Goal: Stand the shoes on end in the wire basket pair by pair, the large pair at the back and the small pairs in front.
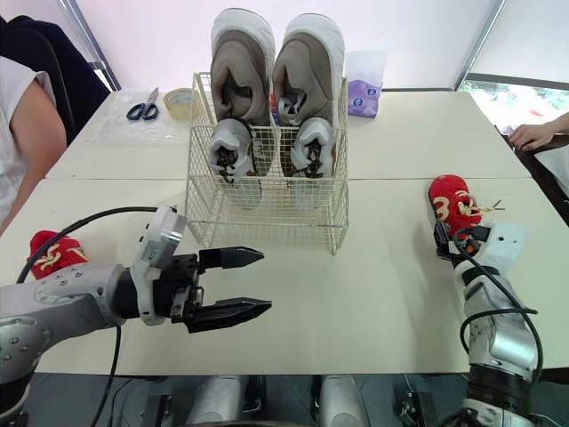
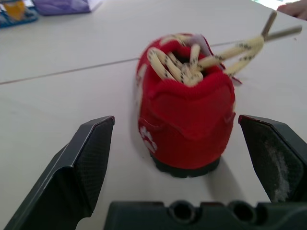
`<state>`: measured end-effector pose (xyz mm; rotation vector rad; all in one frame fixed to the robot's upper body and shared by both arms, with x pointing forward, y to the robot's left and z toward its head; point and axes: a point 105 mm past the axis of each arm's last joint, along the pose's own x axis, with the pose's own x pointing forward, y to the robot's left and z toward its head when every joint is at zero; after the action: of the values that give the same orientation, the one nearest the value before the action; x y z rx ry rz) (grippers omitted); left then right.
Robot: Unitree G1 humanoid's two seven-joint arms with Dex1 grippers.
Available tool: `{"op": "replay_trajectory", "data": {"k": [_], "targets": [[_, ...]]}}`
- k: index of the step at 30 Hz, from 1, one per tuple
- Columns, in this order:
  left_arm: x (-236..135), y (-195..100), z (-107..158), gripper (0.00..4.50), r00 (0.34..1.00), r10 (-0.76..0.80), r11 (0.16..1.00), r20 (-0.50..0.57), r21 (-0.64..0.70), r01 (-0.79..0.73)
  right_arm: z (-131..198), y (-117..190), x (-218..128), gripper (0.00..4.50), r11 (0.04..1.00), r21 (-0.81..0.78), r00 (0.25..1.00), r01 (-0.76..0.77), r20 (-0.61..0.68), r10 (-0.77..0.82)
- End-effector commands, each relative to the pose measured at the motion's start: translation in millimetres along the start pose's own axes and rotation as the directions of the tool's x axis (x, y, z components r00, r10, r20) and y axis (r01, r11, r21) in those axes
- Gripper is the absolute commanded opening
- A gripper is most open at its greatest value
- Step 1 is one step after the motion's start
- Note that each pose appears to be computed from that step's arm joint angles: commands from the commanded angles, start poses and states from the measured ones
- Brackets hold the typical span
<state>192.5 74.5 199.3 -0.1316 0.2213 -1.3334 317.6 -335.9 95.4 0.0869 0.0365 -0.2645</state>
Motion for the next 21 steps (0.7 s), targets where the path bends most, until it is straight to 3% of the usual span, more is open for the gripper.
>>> {"op": "replay_trajectory", "data": {"k": [1, 5, 10, 11, 15, 17, 18, 20, 21], "targets": [[0, -3, 3, 4.49, 1.000, 0.006, 0.999, 0.015, 0.036, -0.007, 6, -4, 7, 4.50, 1.000, -0.010, 0.998, 0.023, 0.054, -0.023], [0, -3, 0, 4.49, 1.000, 0.021, 0.999, 0.013, 0.034, -0.021, -6, -10, 23, 4.50, 1.000, -0.011, 0.999, 0.021, 0.030, -0.021], [-2, -2, -1, 4.50, 0.999, 0.036, 0.999, 0.010, 0.031, -0.036, -10, -11, 31, 2.18, 1.000, -0.015, 0.999, 0.013, 0.033, -0.013], [-3, -1, -1, 4.50, 0.999, 0.041, 0.999, 0.010, 0.031, -0.041, -10, -10, 31, 1.90, 1.000, -0.013, 0.999, 0.009, 0.036, -0.008], [-9, 4, 3, 4.50, 0.997, 0.075, 0.997, 0.020, 0.034, -0.075, 11, -13, 32, 1.76, 1.000, 0.006, 0.994, 0.000, 0.110, -0.001], [-17, 13, 12, 4.50, 0.993, 0.112, 0.994, 0.030, 0.015, -0.112, 64, -27, 36, 1.76, 1.000, -0.011, 0.968, 0.006, 0.250, -0.003], [-23, 18, 24, 4.50, 0.991, 0.127, 0.992, 0.053, 0.015, -0.128, 110, -27, 39, 1.76, 0.998, -0.042, 0.936, -0.036, 0.350, 0.048], [-35, 25, 47, 4.50, 0.985, 0.138, 0.990, 0.100, 0.011, -0.140, 196, -11, 34, 1.76, 0.978, -0.143, 0.840, -0.152, 0.503, 0.204], [-40, 29, 56, 4.50, 0.982, 0.142, 0.989, 0.120, 0.014, -0.145, 223, -1, 30, 1.76, 0.958, -0.191, 0.796, -0.214, 0.535, 0.284]]}}
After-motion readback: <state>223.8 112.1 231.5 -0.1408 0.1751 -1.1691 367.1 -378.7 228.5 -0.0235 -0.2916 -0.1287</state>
